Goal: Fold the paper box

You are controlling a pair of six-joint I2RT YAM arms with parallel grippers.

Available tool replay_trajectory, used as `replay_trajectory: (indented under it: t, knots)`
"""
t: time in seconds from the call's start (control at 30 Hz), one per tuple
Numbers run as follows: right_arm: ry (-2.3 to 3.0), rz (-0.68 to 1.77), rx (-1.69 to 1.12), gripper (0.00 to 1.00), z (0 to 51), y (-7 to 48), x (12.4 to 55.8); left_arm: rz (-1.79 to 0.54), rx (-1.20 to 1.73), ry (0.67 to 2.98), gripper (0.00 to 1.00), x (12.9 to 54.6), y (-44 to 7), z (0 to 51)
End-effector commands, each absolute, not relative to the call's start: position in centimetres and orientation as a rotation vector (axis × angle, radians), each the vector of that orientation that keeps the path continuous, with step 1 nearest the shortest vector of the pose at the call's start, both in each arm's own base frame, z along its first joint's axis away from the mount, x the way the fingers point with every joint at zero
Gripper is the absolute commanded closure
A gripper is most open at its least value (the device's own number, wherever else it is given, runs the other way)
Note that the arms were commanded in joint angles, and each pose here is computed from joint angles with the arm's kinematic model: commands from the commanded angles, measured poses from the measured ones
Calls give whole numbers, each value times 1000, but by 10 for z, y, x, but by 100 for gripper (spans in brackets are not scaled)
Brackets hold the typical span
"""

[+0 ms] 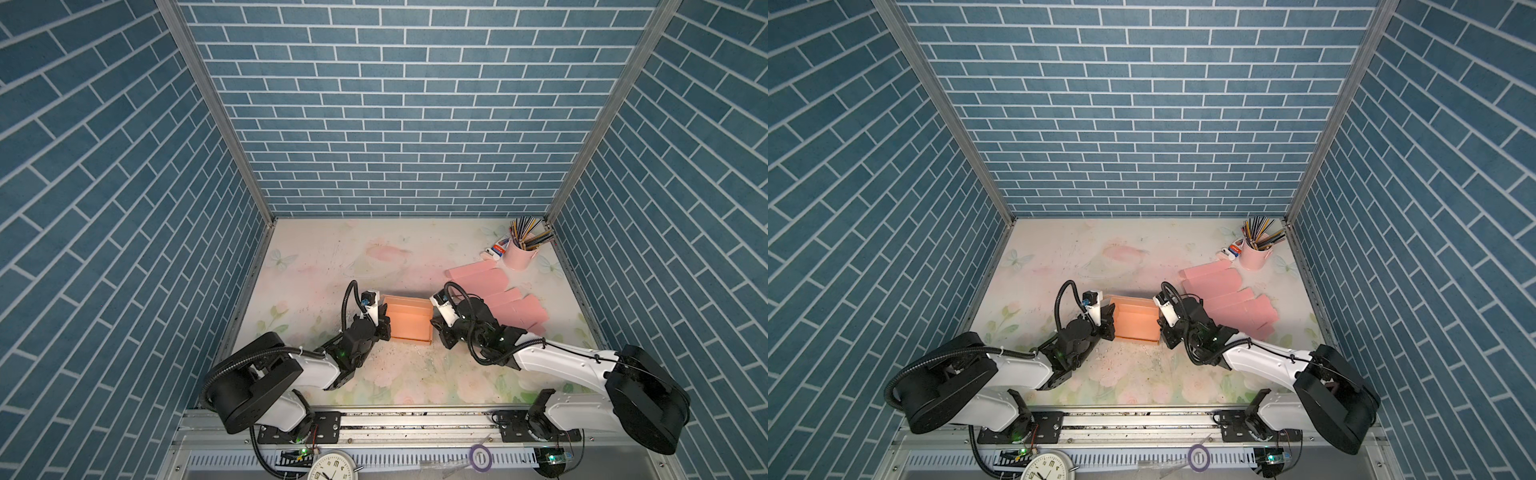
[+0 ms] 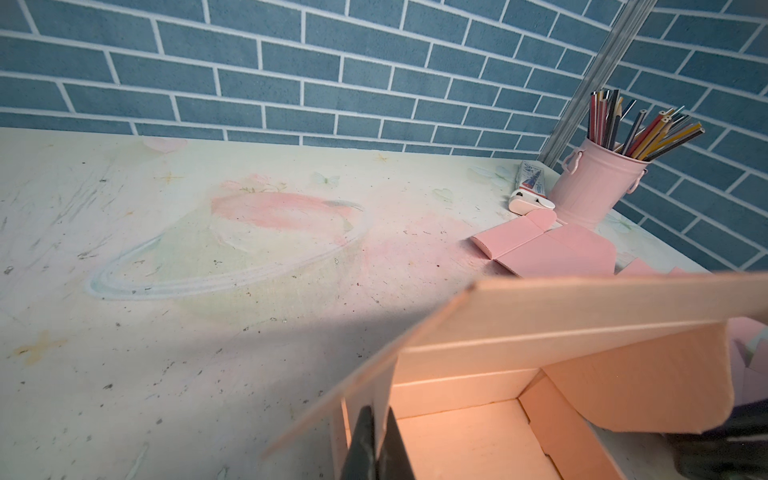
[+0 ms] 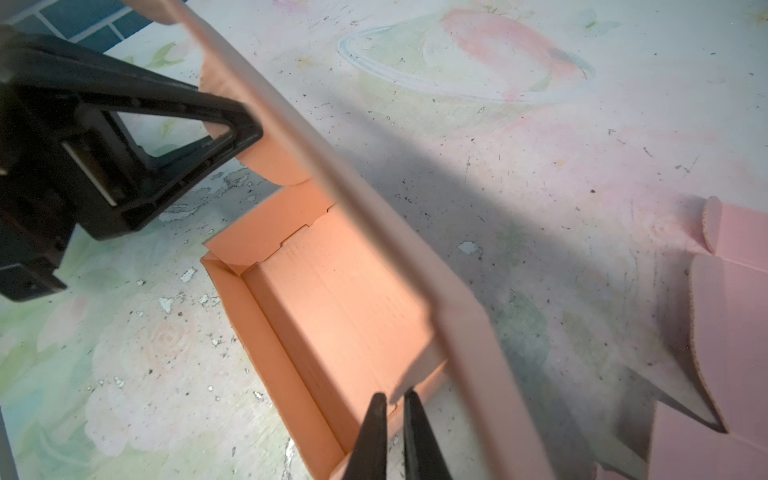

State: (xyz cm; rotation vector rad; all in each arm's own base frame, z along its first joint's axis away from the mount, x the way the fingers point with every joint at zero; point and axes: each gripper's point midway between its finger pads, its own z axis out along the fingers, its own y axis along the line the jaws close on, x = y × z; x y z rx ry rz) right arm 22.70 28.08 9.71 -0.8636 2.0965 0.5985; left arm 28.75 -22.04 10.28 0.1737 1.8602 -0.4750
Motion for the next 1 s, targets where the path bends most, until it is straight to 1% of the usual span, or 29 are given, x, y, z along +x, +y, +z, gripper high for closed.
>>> replay_trajectory:
  t: [0.0, 0.23, 0.77, 0.87, 0.97]
  knots:
    - [2049, 632, -821, 88, 108, 283, 227, -410, 232, 2017, 97, 271, -218, 63]
    - [2018, 647, -824, 88, 109, 281, 223, -369, 261, 2002, 97, 267, -222, 61]
    - [2009, 661, -825, 88, 100, 271, 206, -318, 228, 1985, 97, 260, -213, 50]
    - [2015, 664, -810, 84, 98, 266, 201, -306, 235, 1983, 98, 259, -211, 47]
    - [2014, 675, -785, 78, 101, 262, 197, -297, 236, 1974, 97, 257, -210, 47]
